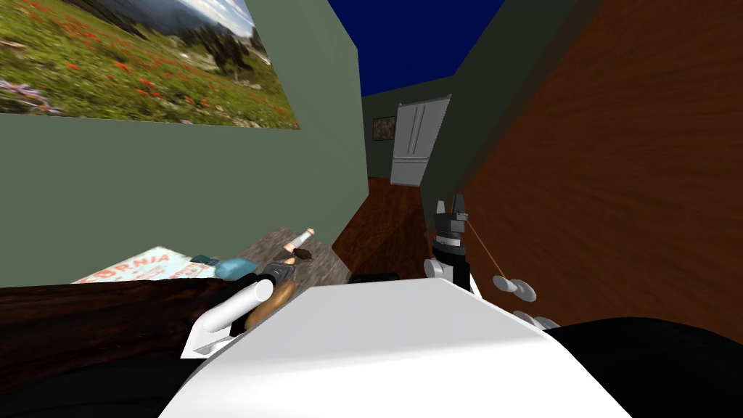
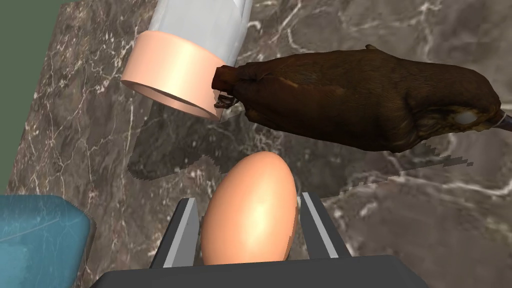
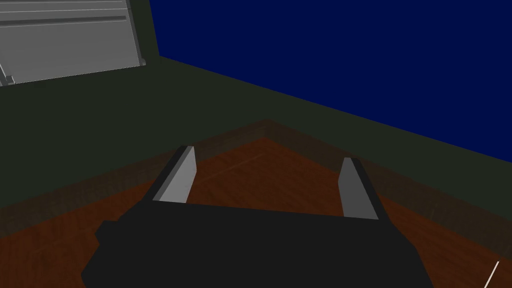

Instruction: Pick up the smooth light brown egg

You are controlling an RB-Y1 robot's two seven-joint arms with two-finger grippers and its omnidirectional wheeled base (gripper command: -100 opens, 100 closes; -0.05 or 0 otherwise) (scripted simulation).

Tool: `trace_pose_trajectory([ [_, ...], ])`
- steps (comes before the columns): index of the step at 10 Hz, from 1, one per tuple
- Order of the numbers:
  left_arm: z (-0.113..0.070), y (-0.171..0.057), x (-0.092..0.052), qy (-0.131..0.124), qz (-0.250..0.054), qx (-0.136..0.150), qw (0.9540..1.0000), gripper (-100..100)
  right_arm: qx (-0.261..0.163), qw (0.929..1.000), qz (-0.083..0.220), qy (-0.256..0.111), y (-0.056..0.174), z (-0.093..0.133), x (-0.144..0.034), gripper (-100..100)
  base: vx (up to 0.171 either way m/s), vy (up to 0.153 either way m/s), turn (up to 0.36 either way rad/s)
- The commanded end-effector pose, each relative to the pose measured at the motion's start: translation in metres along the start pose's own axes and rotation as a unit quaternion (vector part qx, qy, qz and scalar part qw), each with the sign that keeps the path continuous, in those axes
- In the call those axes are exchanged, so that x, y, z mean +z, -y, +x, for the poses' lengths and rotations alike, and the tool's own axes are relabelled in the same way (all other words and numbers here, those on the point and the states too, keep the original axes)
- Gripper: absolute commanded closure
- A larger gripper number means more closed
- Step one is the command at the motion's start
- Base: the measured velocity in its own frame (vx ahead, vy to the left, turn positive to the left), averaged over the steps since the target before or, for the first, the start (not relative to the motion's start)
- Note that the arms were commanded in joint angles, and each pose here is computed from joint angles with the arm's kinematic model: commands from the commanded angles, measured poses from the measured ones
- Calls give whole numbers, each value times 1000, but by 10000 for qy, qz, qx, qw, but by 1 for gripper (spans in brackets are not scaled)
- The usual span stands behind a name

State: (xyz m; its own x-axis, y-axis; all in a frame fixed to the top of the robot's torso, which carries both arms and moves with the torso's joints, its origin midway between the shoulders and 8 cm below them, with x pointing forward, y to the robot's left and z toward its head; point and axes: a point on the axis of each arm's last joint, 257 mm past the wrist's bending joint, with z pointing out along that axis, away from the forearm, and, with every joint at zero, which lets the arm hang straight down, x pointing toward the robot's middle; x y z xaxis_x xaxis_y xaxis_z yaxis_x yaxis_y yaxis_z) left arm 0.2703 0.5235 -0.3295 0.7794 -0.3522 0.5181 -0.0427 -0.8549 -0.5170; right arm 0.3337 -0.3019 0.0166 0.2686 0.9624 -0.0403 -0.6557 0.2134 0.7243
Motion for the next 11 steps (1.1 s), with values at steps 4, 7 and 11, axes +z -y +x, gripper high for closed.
trace_pose_trajectory([
  [4, 3, -14, -13, -72, -79, 105, 9999, 100, -1, 10000, 1, 0, 0, 0, 0, 0, 30, 16, 104],
  [7, 8, -26, -25, -149, -156, 203, 9996, 100, -1, 10000, 0, 0, 0, 0, 0, 0, 56, 25, 96],
  [11, 12, -35, -35, -209, -217, 270, 9992, 100, 0, 10000, 0, 0, 0, 0, 0, 0, 35, 13, 76],
])
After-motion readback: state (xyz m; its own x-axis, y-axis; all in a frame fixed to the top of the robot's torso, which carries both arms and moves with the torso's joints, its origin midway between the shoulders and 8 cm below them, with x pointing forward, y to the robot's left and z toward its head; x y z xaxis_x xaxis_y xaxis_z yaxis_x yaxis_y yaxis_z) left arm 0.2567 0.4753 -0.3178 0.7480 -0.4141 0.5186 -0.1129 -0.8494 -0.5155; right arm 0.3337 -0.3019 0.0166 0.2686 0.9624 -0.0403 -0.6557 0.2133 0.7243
